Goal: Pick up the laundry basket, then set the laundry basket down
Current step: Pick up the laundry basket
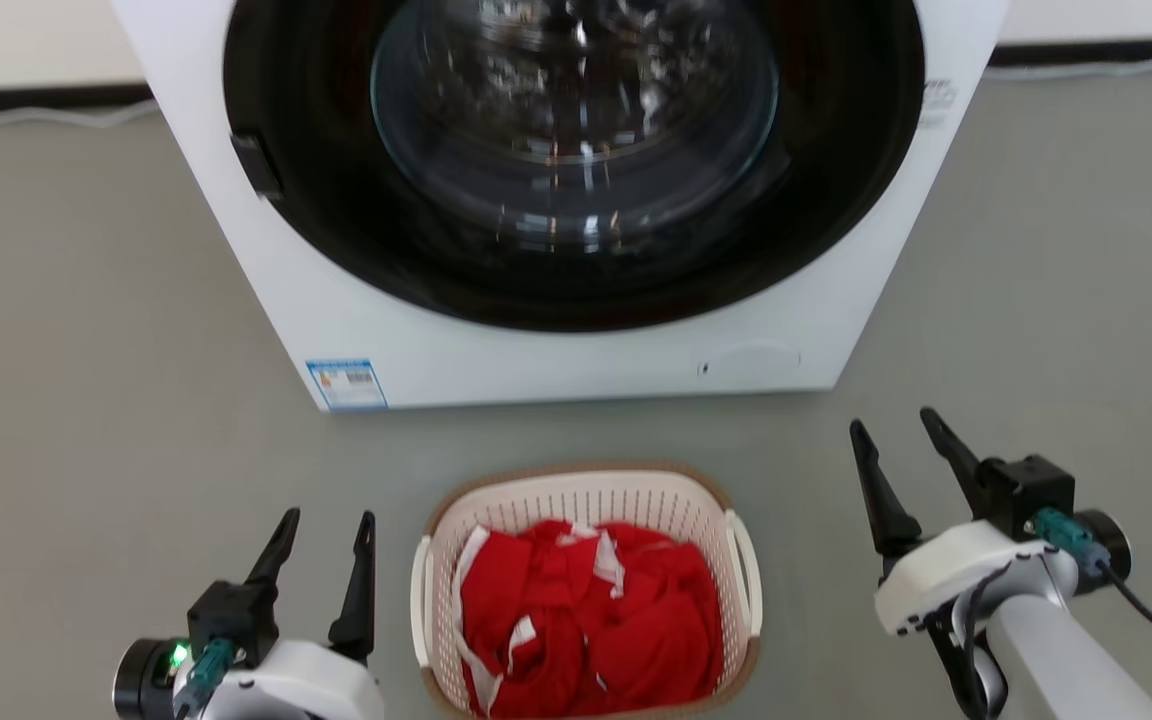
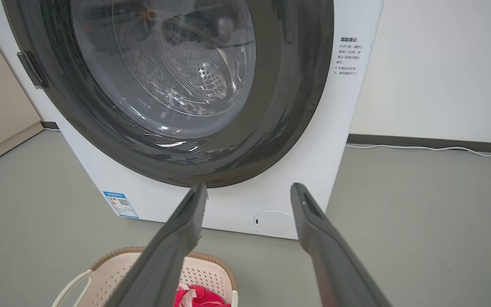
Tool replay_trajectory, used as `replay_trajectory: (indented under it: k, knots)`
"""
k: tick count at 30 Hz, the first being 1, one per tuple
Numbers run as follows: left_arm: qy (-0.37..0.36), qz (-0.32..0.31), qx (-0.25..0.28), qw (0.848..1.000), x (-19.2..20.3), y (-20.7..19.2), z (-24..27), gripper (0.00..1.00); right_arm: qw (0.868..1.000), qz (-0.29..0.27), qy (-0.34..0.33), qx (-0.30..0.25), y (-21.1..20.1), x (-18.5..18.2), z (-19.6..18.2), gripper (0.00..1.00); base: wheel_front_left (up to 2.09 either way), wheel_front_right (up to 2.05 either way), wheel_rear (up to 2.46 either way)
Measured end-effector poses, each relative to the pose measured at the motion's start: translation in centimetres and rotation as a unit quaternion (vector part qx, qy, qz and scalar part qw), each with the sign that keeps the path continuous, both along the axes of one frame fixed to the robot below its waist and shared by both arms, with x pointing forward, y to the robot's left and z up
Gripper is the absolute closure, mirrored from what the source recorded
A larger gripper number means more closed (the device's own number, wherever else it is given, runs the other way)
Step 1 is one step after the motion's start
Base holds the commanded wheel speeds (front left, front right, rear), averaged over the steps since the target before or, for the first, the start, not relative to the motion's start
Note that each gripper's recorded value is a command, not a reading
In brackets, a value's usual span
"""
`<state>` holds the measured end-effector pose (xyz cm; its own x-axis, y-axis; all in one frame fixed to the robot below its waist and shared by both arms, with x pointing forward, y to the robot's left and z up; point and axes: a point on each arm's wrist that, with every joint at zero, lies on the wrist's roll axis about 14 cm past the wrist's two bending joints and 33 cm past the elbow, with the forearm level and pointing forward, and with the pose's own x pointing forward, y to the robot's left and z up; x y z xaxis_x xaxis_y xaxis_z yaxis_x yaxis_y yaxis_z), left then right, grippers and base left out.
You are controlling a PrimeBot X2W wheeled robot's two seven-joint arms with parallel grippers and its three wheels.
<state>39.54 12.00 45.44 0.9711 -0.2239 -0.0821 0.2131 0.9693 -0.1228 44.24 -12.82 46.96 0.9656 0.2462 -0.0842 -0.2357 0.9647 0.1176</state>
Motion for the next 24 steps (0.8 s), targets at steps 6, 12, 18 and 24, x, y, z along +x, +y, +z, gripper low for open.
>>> replay_trajectory:
  k: [6,12,18,24]
  knots:
    - [0.024,-0.014,-0.013,1.000,1.6,-1.2,-1.8,0.00,1.000,0.003,0.021,0.000,0.1,1.6,-2.0,0.00,0.00,0.00,0.00]
    - [0.045,-0.022,-0.033,0.998,3.6,-2.3,-3.5,0.00,0.999,0.007,0.042,-0.005,0.2,3.5,-4.5,0.00,0.00,0.00,0.00]
    - [0.068,-0.029,-0.038,0.997,5.2,-3.2,-5.8,0.00,0.998,0.016,0.066,-0.007,0.7,5.2,-7.4,0.00,0.00,0.00,0.00]
    - [0.091,-0.023,-0.049,0.994,6.6,-3.2,-8.1,0.00,0.996,0.027,0.084,-0.002,1.6,6.7,-9.9,0.00,0.00,0.00,0.00]
